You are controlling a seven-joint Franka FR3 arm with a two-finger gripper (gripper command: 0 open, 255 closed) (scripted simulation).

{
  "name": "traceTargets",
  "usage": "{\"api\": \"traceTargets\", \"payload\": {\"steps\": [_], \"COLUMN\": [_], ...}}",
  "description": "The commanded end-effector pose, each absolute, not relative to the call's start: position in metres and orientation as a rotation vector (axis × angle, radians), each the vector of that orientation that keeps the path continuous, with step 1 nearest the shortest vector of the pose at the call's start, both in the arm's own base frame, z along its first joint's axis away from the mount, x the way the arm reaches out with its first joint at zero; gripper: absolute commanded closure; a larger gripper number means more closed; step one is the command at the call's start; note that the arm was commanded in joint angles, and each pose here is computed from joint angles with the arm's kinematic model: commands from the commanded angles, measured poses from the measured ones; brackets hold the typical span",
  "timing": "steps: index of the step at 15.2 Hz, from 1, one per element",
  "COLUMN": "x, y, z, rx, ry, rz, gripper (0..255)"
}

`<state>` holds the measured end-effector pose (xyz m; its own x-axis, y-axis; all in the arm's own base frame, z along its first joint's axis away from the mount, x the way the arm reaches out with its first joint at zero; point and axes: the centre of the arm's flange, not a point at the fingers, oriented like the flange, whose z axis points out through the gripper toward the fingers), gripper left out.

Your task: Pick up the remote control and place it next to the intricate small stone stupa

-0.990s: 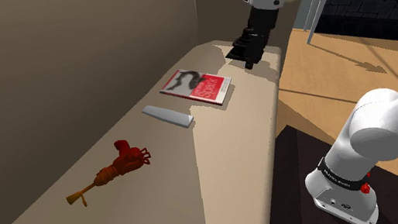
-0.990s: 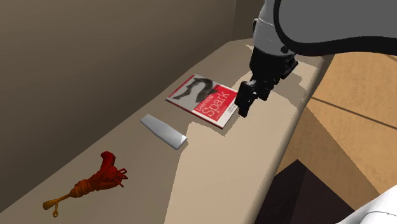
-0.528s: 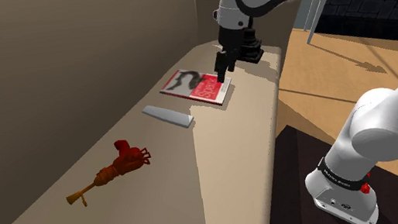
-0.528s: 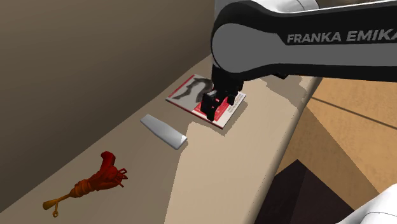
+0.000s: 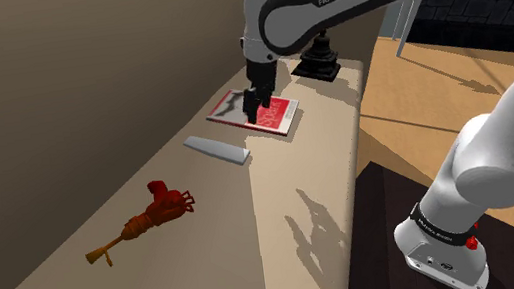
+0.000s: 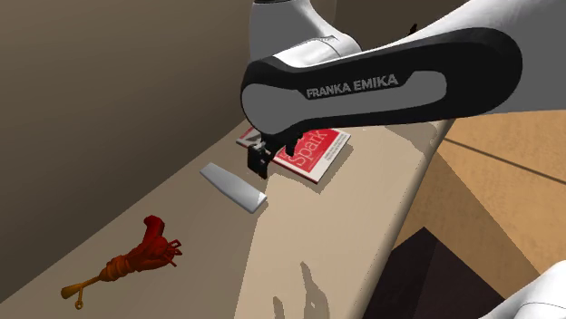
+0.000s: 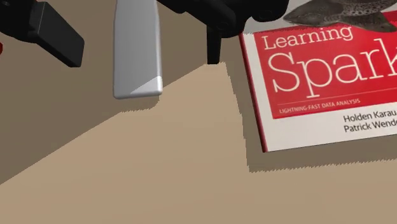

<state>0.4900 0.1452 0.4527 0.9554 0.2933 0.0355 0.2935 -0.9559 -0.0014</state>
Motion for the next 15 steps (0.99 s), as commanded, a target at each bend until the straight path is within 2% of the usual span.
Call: {"api": "traceTargets", "payload": {"steps": [1,11,15], "x": [0.506,0.587,0.589], "y": [0.164,0.241,0.241], "z": [0.438,0.368,0.352], "rx": [-3.099,-3.100,-3.100], "ry": [-0.488,-0.600,-0.601], "rz": [-0.061,-0.088,-0.088], "gripper": [0,0,0]}}
